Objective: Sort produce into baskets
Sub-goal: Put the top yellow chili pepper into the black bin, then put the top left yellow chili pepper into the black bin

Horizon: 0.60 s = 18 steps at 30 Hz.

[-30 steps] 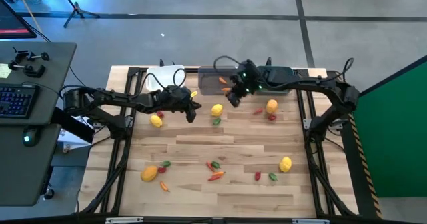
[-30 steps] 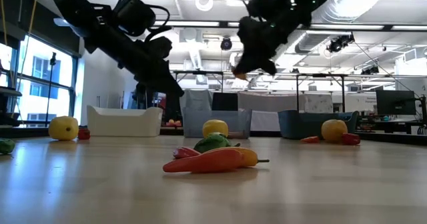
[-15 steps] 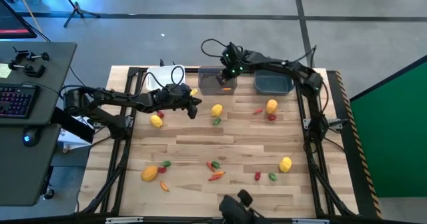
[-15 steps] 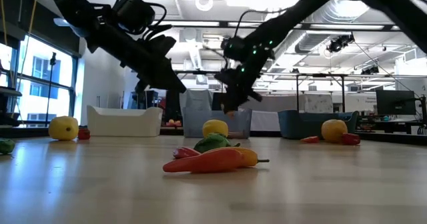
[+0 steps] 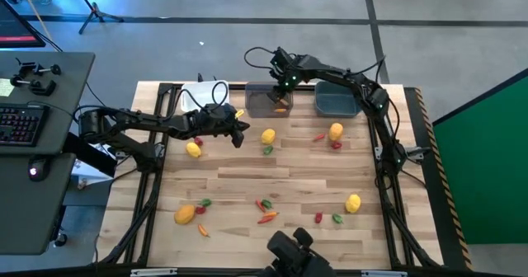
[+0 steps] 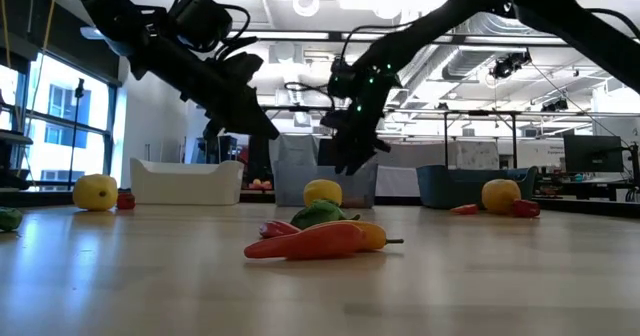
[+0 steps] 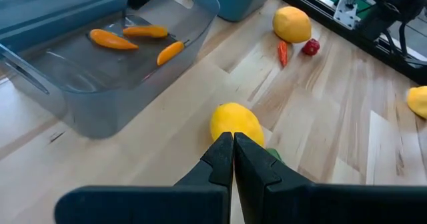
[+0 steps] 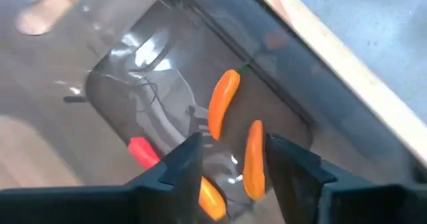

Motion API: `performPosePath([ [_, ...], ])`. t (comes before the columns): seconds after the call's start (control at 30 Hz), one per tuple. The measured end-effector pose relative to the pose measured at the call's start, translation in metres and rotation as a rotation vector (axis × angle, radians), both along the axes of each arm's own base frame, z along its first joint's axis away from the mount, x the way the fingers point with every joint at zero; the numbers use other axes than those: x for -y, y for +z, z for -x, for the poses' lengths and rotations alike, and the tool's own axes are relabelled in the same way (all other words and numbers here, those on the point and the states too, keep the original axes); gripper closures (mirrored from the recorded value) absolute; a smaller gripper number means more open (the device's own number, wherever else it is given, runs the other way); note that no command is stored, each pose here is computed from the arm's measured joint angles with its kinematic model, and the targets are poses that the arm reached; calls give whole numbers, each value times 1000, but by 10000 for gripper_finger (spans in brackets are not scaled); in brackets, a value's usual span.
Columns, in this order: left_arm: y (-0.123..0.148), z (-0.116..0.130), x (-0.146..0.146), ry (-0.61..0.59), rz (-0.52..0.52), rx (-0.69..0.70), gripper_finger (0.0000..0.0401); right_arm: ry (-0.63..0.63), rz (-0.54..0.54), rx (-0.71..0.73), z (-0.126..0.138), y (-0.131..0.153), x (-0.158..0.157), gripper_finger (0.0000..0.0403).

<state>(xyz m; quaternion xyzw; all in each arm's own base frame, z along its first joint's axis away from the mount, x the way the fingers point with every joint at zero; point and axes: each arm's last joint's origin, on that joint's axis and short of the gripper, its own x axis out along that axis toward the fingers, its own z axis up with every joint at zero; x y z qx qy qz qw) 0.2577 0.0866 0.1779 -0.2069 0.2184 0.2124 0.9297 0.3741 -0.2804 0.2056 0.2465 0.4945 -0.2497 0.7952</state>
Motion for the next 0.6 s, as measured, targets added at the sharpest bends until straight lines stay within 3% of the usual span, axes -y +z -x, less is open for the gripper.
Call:
performPosePath([
  [0.13,0,0,1,-60,-12,-6,401,71,34,-6,5,36,-4,251],
  [0.3,-2,0,4,-134,4,-27,401,144,45,40,12,62,-23,339],
  [0.4,-2,0,4,-161,-9,-31,401,195,50,64,12,63,-42,393],
  [0.6,-3,1,5,-263,-7,-35,401,195,41,228,16,47,-87,401],
])
